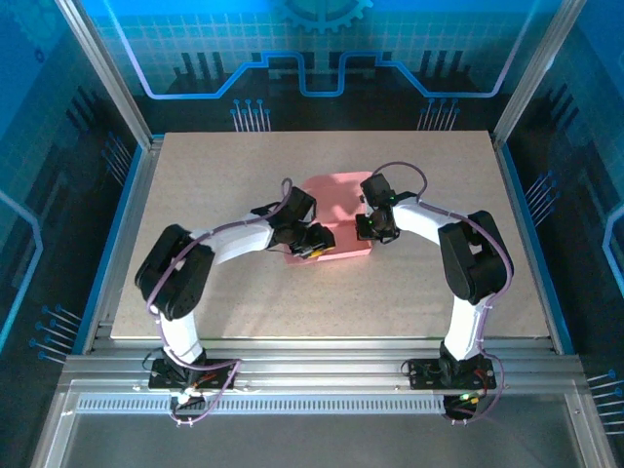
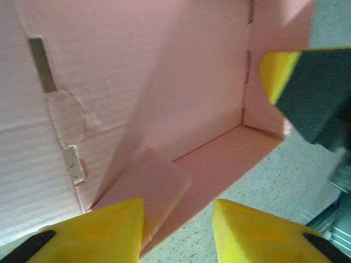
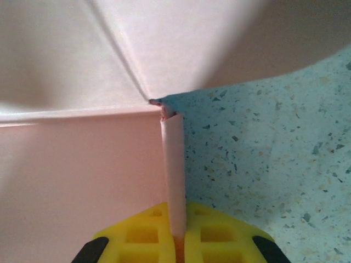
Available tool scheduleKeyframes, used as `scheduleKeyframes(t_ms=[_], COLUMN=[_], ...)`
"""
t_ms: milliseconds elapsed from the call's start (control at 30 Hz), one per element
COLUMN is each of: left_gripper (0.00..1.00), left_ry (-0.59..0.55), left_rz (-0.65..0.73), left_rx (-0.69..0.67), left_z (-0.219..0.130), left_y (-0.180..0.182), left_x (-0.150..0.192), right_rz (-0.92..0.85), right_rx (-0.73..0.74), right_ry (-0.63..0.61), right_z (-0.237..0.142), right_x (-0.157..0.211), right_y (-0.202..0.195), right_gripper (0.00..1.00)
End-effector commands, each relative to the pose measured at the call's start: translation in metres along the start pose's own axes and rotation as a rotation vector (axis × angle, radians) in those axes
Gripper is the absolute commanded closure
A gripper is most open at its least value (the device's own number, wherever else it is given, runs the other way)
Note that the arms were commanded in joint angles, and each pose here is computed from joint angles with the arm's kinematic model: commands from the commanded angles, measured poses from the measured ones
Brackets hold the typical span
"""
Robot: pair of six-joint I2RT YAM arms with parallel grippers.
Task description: Fold the paper box
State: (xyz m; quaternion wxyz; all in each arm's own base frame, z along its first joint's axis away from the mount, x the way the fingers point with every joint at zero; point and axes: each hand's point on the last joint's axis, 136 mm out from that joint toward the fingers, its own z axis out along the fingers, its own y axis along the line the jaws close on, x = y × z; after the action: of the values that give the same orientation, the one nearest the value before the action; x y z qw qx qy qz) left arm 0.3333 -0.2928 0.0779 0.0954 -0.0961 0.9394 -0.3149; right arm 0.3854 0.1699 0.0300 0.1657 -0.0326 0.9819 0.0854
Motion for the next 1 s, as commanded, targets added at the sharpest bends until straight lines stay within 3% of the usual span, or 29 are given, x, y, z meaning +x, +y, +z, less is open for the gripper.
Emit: scheduleKeyframes(t_ms=[0,167,400,500,567,600,733,967], left_gripper=[0.53,0.43,0.36,0.12,0.05,0.01,0.01,0.01], left_ry=[-0.173,-0.387,-0.526,-0.598,-0.62,-0.625,-0.592,-0.515], left_rz=[0.097,0.127,0.026,-0.025,-0.057,-0.082,-0.122,-0.016], left_rx=[-0.039,-0.076,-0.078,-0.078,-0.06,-0.034,0.13,0.509], left_z=[-0.044,-0.096,-0.153,-0.17,-0.176,-0.178,-0.171,-0.159], left_y=[-0.003,0.012,0.072,0.1,0.111,0.115,0.11,0.046], left_x=[-0.012,-0.027,-0.049,-0.056,-0.059,-0.061,-0.071,-0.086], right_rz=[0.033,0.027,0.031,0.049,0.059,0.061,0.071,0.074], right_rx=[-0.007,-0.041,-0.182,-0.274,-0.355,-0.407,-0.583,-0.748], right_ry=[-0.029,-0.067,-0.158,-0.183,-0.199,-0.204,-0.216,-0.178], right_z=[-0.009,-0.02,-0.056,-0.073,-0.086,-0.092,-0.116,-0.133], right_x=[-0.005,-0.012,-0.03,-0.034,-0.037,-0.038,-0.043,-0.042], right_y=[0.0,-0.001,0.0,0.003,0.008,0.013,0.031,0.047], right_gripper=[1.0,1.0,1.0,1.0,1.0,1.0,1.0,1.0])
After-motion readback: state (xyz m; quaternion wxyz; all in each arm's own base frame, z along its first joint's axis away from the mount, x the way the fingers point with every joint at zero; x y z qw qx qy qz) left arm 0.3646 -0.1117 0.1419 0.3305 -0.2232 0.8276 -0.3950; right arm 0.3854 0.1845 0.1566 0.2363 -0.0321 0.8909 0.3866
